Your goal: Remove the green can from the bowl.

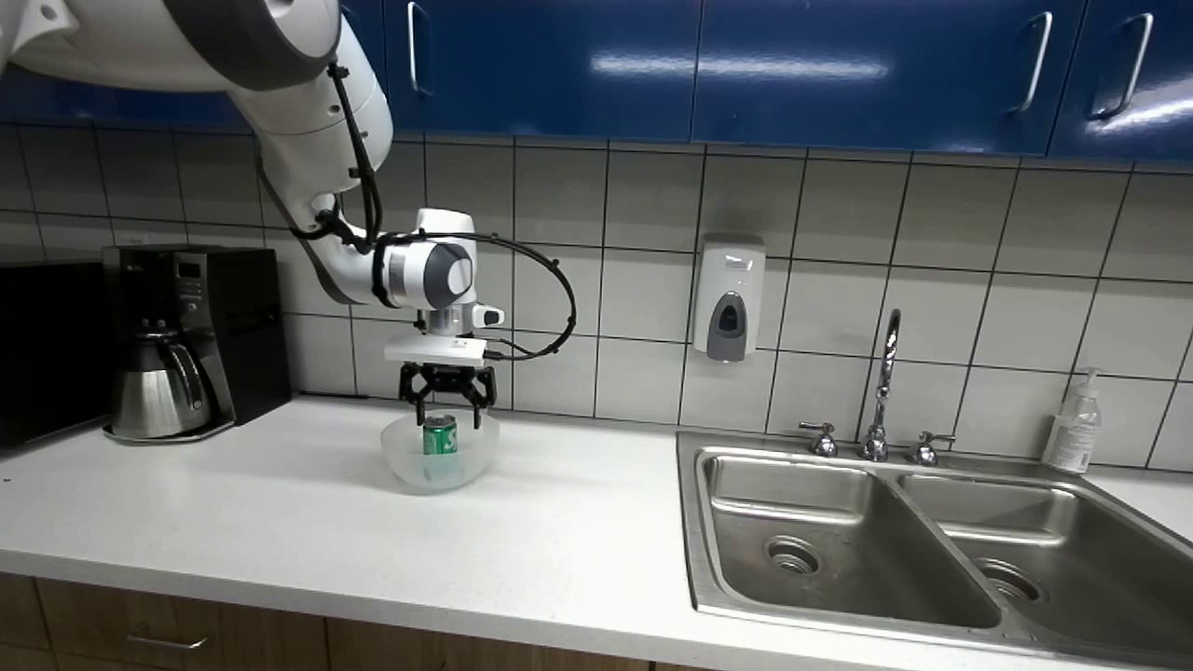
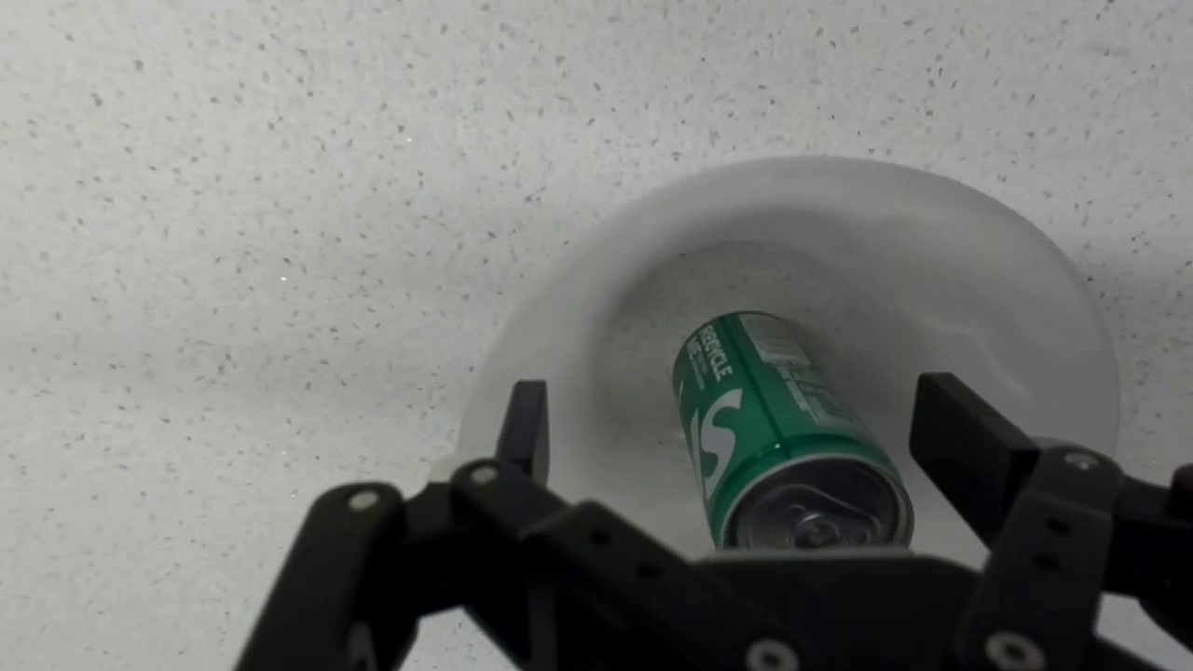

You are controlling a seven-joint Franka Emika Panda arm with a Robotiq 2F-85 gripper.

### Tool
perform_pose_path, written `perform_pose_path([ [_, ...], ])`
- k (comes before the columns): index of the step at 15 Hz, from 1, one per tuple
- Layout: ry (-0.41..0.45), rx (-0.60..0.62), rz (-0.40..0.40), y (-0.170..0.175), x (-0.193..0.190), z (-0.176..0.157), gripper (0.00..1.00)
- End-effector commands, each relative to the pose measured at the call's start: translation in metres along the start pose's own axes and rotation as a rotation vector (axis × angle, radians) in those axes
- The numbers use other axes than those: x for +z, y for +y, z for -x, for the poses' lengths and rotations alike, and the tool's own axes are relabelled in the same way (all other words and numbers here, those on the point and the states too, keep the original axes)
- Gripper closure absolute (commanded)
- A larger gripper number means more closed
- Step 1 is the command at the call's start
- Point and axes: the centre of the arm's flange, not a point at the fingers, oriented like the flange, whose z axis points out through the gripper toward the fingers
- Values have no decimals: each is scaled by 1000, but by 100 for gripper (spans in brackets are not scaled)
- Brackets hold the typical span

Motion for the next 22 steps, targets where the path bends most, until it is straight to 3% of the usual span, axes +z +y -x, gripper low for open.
perform_pose_path([
  [1, -19, 13, -33, -4, 1, -26, 0],
  [11, -23, -42, -65, -33, 19, -40, 0],
  [22, -30, -113, -1, -41, 31, -34, 0],
])
